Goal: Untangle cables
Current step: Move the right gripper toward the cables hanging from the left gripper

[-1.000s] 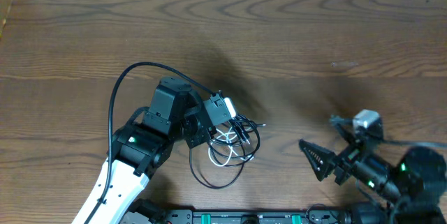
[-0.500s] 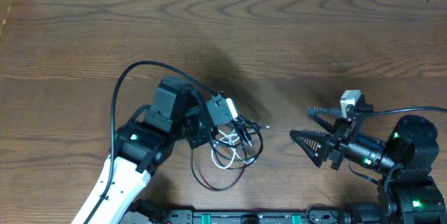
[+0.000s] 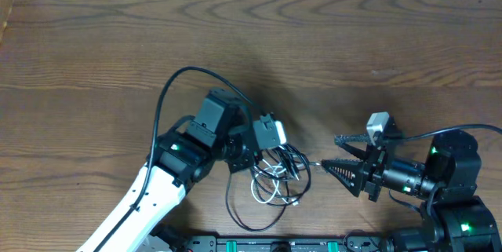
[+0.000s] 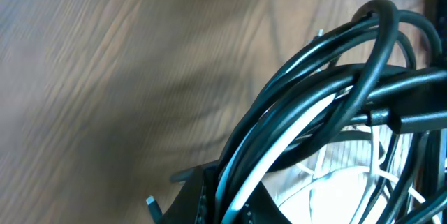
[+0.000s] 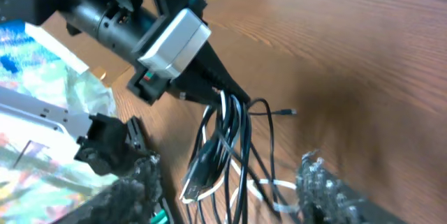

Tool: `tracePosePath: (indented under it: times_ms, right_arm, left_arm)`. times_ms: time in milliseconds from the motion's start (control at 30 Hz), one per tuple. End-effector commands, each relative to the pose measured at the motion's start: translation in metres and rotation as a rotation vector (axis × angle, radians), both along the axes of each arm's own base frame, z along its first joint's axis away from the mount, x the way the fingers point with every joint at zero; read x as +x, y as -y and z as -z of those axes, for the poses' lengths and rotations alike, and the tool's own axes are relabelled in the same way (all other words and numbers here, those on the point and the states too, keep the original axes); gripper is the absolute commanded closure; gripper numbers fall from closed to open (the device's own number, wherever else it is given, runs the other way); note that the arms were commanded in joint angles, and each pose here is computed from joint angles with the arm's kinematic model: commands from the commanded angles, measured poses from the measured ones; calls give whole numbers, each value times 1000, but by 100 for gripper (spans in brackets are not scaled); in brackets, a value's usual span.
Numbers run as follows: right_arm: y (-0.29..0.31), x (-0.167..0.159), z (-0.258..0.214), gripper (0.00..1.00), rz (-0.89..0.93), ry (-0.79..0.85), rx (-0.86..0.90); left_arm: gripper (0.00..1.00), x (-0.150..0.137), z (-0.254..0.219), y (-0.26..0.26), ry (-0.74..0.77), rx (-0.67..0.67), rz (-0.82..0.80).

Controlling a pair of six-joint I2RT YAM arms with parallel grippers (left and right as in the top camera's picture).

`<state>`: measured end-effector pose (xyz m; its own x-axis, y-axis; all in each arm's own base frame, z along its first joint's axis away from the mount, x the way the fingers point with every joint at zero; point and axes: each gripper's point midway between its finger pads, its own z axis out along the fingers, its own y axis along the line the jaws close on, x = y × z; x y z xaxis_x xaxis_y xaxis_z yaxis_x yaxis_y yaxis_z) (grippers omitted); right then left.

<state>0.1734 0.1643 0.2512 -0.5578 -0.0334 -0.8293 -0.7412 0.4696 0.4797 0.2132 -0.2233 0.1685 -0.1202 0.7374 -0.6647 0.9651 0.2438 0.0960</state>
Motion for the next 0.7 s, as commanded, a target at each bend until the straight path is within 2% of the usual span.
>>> tracePosePath:
  times_ms: [0,200,300,367,533,667]
  right_arm:
    - [-2,3,5,46,-25,39,-36]
    - [-3,9,16,54,-41,7,-58]
    - [-5,6,19,61,-77,3,-56]
    - [-8,2,18,60,-116,12,-41]
    - [-12,-4,17,44,-162,31,-32]
    - [-16,-8,17,43,-189,50,-38]
  left_arm:
    - [93,-6,-10,16,11,-48,33]
    - [92,-6,-17,25,47,-76,57]
    - [93,-6,-17,25,46,-77,55]
    - [92,-5,-17,26,48,-78,55]
    - [93,2,-26,31,9,-143,-31]
    - [93,0,-28,33,-2,-156,-26]
